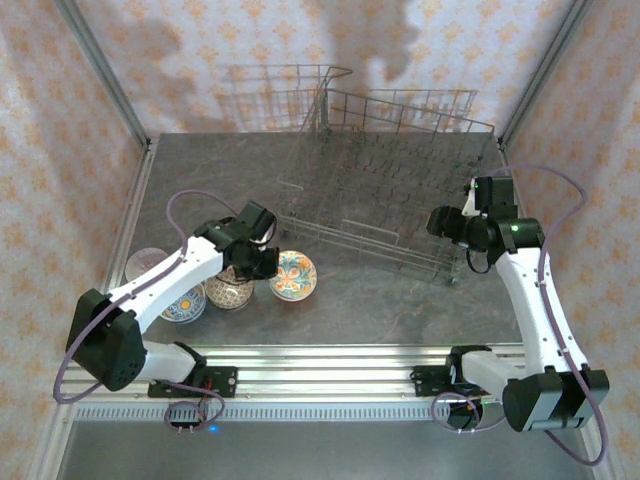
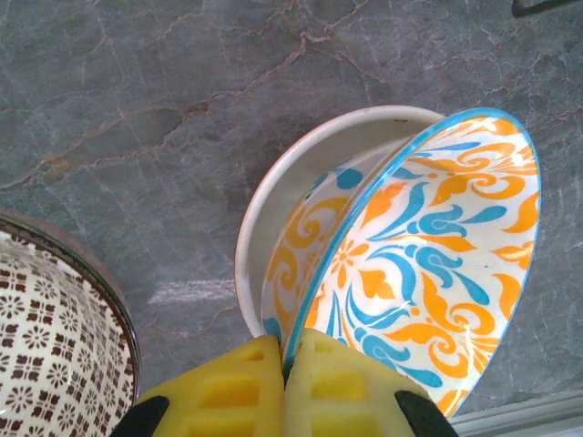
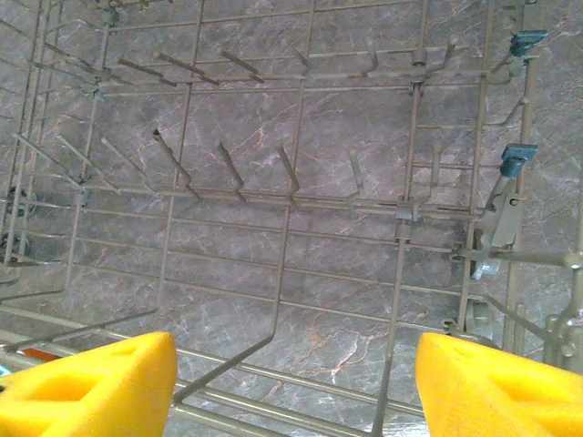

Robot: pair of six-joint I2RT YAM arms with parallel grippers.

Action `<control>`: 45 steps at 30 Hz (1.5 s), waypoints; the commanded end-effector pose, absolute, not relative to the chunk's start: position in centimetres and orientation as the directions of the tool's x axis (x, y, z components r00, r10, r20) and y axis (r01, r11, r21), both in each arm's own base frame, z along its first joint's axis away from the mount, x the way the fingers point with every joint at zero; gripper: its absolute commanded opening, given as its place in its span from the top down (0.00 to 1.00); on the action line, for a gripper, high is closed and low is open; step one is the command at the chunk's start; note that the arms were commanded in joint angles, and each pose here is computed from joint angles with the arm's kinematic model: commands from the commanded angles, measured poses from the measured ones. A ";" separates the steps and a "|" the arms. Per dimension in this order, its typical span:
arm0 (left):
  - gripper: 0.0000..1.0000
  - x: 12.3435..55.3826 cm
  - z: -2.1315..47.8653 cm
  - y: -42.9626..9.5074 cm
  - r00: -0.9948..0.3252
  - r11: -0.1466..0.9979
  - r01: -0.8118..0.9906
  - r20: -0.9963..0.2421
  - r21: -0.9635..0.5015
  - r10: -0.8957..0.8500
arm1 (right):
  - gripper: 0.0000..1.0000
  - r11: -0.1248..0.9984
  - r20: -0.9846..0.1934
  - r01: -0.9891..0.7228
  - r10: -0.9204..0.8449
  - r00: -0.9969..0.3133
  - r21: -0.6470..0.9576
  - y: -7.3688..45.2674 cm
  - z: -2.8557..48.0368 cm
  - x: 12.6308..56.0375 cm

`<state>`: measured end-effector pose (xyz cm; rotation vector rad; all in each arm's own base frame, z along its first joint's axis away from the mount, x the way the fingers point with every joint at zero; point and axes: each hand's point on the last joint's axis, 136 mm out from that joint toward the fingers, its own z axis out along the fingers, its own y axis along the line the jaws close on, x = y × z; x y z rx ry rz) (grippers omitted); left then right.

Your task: Load the bowls into the dish rack

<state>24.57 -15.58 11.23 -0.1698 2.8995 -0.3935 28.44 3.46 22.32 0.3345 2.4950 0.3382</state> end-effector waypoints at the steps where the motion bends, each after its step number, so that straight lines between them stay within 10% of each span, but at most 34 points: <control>1: 1.00 24.7 12.4 -16.3 -0.961 0.939 -0.088 -0.222 -0.332 -0.168 | 0.31 0.935 -0.552 0.124 0.299 -0.778 0.333 4.0 23.2 28.4; 45: 1.00 26.7 23.8 -19.1 -0.866 0.815 0.023 -0.419 -0.579 -0.273 | 0.38 0.724 -0.521 -0.437 -0.126 -0.844 0.533 22.3 28.8 24.3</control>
